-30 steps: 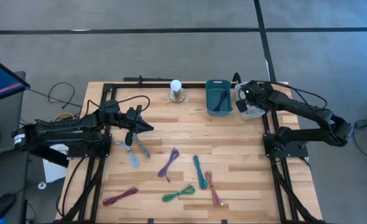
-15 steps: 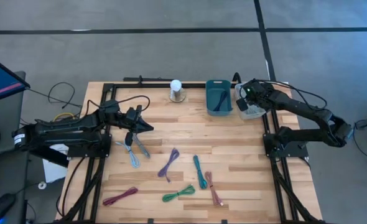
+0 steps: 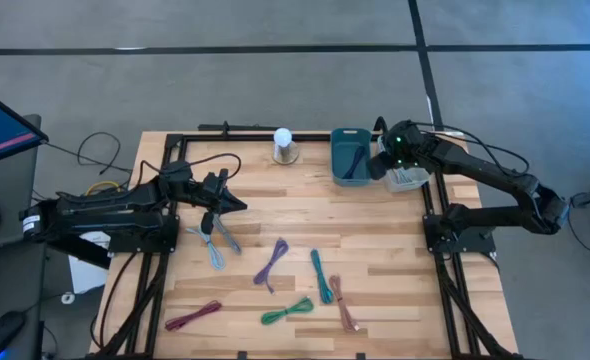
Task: Pick & Place USB Port
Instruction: Put the light braided blue charger cable into the blue bin
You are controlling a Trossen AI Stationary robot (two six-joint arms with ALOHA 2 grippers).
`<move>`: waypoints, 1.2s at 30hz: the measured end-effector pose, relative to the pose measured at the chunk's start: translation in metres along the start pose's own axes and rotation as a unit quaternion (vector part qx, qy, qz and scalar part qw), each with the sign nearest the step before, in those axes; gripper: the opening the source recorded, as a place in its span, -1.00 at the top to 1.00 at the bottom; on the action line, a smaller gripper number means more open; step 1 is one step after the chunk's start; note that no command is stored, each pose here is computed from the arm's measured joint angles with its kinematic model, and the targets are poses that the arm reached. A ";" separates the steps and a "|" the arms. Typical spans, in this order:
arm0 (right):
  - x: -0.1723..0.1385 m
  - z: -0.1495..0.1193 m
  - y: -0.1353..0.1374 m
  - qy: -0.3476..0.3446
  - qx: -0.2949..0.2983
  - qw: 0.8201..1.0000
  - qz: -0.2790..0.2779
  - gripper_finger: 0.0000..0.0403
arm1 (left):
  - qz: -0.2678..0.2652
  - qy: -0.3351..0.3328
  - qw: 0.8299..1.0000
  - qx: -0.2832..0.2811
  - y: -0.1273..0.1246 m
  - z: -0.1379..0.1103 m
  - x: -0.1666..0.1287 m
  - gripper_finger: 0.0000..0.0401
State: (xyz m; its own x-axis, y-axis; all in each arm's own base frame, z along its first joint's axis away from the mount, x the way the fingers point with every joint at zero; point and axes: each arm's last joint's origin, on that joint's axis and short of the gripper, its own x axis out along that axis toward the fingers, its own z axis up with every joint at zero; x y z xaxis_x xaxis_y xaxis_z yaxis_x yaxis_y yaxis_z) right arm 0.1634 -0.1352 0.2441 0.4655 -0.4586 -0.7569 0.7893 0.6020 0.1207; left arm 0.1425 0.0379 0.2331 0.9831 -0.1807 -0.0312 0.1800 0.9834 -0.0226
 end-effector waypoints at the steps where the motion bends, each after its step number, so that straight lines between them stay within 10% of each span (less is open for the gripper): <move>1: -0.002 0.002 0.005 0.001 0.003 1.000 0.028 0.63 | 0.000 0.000 1.000 0.000 0.000 0.000 0.000 0.94; 15: -0.016 0.002 0.069 -0.105 -0.220 0.954 0.175 0.72 | 0.047 0.009 0.999 -0.005 0.005 -0.003 0.003 0.94; 36: 0.015 -0.041 0.145 0.038 -0.099 0.947 0.303 0.76 | 0.047 0.016 0.999 -0.009 0.006 -0.005 0.006 0.94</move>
State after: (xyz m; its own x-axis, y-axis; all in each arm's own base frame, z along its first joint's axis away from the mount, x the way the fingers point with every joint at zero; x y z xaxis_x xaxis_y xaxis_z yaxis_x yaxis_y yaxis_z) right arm 0.2681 -0.0280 0.2238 0.7738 0.0542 -0.6311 0.2920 0.8536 0.4314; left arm 0.1495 0.0430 0.2277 0.9939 -0.0888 -0.0651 0.0867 0.9956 -0.0354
